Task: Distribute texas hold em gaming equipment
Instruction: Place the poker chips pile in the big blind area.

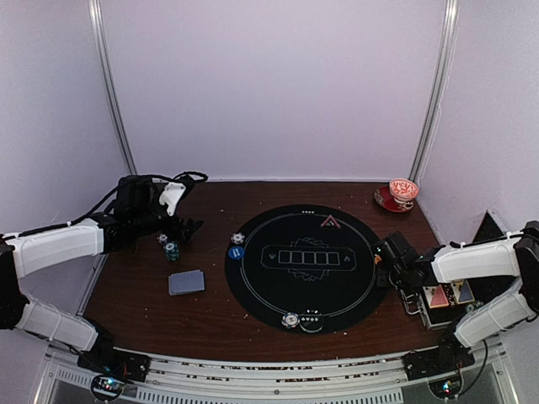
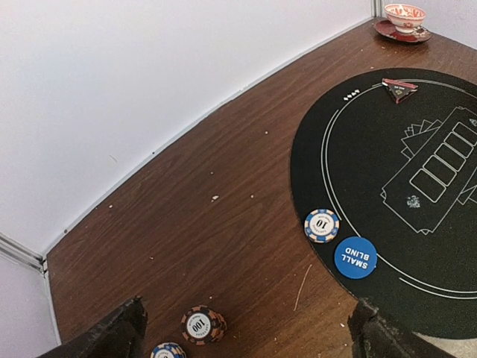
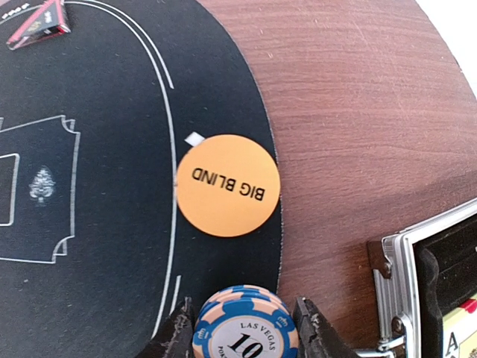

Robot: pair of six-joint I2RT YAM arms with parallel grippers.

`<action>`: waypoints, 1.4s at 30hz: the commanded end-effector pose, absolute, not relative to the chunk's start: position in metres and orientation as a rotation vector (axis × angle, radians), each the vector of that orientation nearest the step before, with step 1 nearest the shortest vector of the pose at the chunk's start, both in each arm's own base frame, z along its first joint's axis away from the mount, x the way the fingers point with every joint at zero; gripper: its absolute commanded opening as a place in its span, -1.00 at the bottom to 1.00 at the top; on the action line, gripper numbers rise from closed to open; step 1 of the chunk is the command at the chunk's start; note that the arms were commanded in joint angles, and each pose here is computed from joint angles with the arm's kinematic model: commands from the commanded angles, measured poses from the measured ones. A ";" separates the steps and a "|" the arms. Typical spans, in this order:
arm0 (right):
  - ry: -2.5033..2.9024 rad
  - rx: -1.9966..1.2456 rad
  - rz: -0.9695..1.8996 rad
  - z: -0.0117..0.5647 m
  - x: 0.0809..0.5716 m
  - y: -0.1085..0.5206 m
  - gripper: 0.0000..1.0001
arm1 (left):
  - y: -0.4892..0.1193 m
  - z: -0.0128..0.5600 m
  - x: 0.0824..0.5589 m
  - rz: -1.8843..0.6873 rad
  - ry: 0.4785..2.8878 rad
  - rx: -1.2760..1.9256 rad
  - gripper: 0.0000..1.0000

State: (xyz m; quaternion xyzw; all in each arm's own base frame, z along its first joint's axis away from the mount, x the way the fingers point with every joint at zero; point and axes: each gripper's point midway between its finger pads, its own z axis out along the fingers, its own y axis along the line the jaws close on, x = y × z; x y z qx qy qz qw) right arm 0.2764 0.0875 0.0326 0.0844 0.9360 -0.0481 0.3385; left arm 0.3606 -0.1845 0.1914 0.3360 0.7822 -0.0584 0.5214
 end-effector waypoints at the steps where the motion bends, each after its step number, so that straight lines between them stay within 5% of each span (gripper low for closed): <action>1: 2.436 0.231 -0.132 0.030 0.283 0.087 -0.20 | -0.186 0.195 0.366 -0.148 1.849 0.785 0.96; 21: 2.456 0.253 -0.144 0.025 0.299 0.089 -0.19 | -0.186 0.194 0.366 -0.146 1.847 0.785 0.96; 35: 2.473 0.247 -0.138 0.022 0.301 0.089 -0.01 | -0.186 0.193 0.366 -0.146 1.850 0.786 0.96; 42: 2.436 0.248 -0.125 0.039 0.305 0.090 0.61 | -0.186 0.193 0.366 -0.141 1.849 0.784 0.96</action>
